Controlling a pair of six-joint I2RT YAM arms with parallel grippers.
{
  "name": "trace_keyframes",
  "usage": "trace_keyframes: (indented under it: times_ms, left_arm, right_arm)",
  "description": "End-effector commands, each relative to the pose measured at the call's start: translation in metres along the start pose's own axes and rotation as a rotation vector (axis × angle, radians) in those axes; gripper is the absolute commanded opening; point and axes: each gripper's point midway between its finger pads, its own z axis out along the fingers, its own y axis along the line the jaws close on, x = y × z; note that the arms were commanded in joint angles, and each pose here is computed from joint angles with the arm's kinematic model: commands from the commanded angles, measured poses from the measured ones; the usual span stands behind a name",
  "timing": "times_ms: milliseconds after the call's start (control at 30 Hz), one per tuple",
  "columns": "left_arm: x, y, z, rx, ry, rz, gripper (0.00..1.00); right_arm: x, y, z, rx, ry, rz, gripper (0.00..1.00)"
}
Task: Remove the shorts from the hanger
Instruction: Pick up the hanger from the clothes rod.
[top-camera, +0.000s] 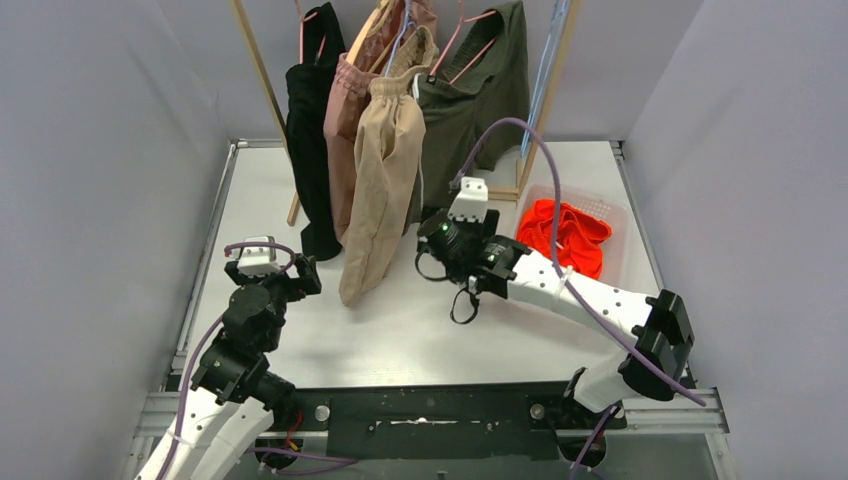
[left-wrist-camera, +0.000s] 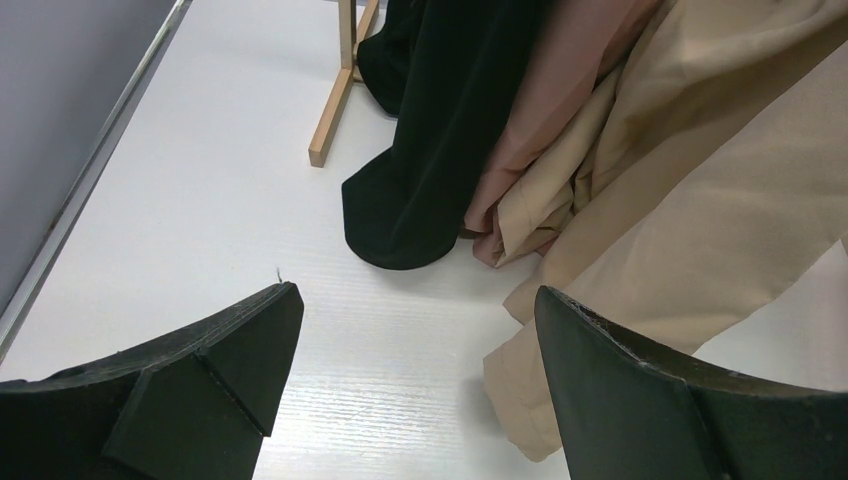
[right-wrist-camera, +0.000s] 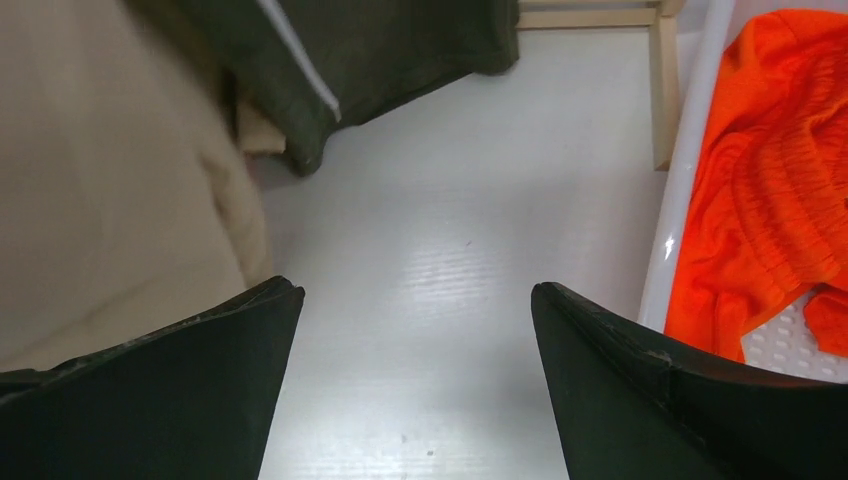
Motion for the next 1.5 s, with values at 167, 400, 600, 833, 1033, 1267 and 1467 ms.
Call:
trace_keyframes:
  times_ms: [167,400,600,833,1033,1267,1467]
  left_arm:
    - [-0.015,-0.005,0.001,0.019,-0.047,-0.015,0.88]
    - [-0.016,-0.006,0.0,0.026,-0.051,-0.018,0.88]
    - [-0.017,-0.006,-0.001,0.03,-0.057,-0.021,0.88]
    - [-0.018,-0.008,-0.003,0.043,-0.064,-0.026,0.88]
    - [-0.018,-0.008,-0.003,0.04,-0.066,-0.026,0.88]
    - [-0.019,-0.007,-0.003,0.04,-0.068,-0.027,0.88]
    - [-0.02,-0.007,-0.004,0.038,-0.072,-0.029,0.88]
  right_arm:
    - [-0.087,0.002,0.009,0.002,-0.183,0.106,0.88]
    - [-0.149,0.001,0.02,0.013,-0.246,0.166,0.81]
    - [-0.193,0.022,0.04,-0.167,-0.313,0.144,0.87]
    - [-0.247,0.012,0.047,-0.139,-0.42,0.25,0.82]
    - [-0.26,0.054,0.061,-0.256,-0.363,0.179,0.81]
    - [-0.275,0.053,0.063,-0.223,-0.389,0.218,0.89]
    - [-0.284,0.073,0.044,-0.321,-0.401,0.223,0.98]
